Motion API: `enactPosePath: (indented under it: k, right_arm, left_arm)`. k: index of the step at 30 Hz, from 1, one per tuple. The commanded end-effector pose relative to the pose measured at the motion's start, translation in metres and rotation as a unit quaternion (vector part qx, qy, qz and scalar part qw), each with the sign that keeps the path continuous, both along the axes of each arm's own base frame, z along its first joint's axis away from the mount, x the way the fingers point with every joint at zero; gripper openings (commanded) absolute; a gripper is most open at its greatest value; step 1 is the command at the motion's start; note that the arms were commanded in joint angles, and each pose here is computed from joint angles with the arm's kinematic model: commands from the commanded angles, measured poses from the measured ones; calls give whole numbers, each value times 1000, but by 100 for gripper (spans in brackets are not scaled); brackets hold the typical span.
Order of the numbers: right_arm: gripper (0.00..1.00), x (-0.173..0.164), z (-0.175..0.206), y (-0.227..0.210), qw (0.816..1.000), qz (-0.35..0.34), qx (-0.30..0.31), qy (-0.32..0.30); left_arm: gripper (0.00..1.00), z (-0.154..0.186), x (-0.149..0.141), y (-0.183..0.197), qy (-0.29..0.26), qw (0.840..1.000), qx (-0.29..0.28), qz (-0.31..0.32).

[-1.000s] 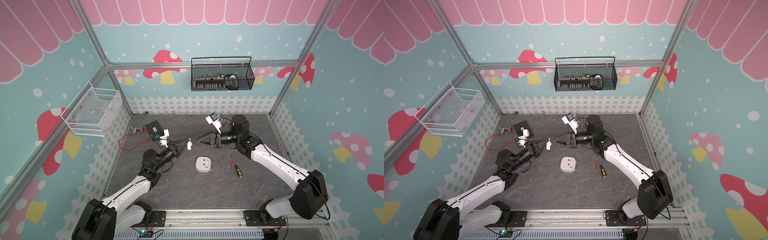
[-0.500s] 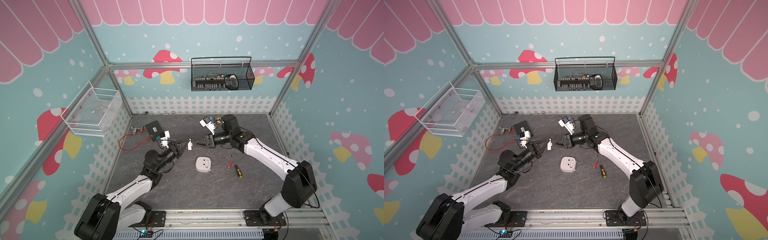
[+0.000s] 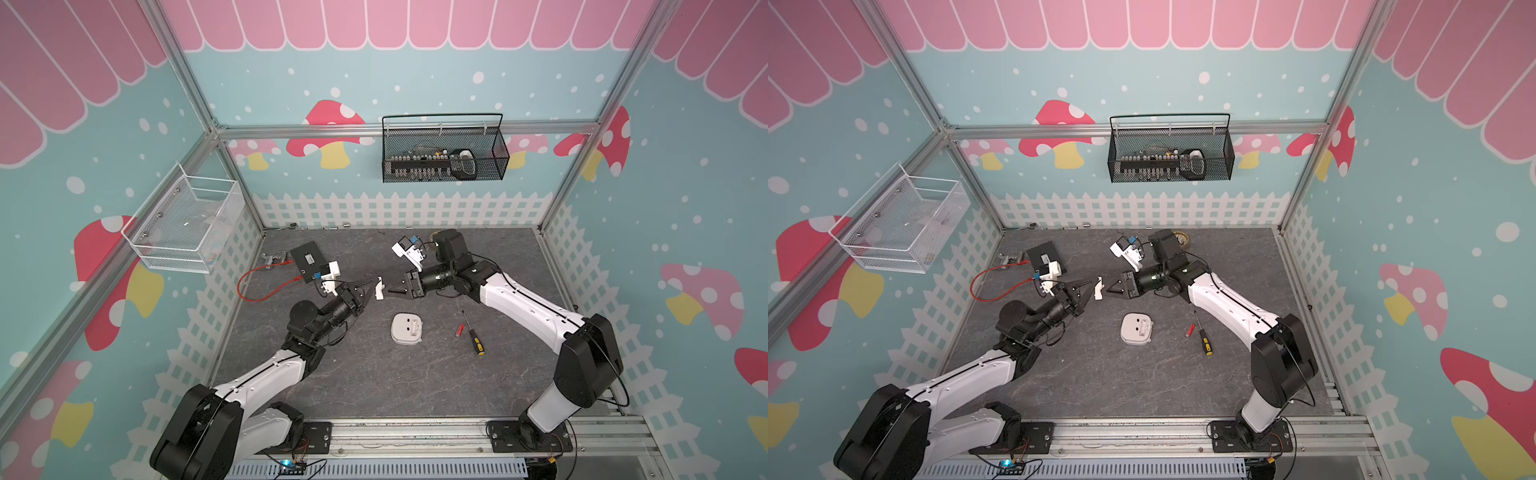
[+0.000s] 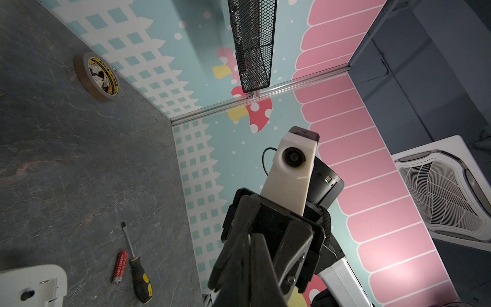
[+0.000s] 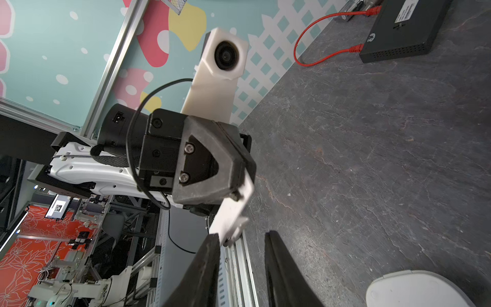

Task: Remove the battery from the alarm
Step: Pick up the cover from the center of the board.

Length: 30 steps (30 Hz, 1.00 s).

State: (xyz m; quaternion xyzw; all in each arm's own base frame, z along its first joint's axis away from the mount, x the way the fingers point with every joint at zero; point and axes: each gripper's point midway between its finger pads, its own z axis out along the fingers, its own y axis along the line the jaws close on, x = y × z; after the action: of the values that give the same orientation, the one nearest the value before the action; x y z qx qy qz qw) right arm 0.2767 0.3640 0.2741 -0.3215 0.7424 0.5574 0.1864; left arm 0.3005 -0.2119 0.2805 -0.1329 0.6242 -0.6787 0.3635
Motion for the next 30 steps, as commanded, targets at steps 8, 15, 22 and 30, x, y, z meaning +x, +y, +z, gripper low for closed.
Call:
enactPosePath:
  k: [8, 15, 22, 30]
  right_arm:
    - [28, -2, 4, 8, 1000, 18, 7, 1]
    - [21, 0, 5, 10, 1000, 17, 7, 1]
    - [17, 0, 8, 10, 1000, 16, 9, 0]
    - [9, 0, 9, 10, 1000, 16, 10, 1]
  left_arm:
    - [0, -2, -1, -1, -4, 1000, -2, -3]
    - [0, -3, -8, -10, -4, 1000, -2, -18]
    - [0, -7, -9, -10, -1, 1000, 2, -18]
    - [0, -10, -10, -10, 1, 1000, 8, -20]
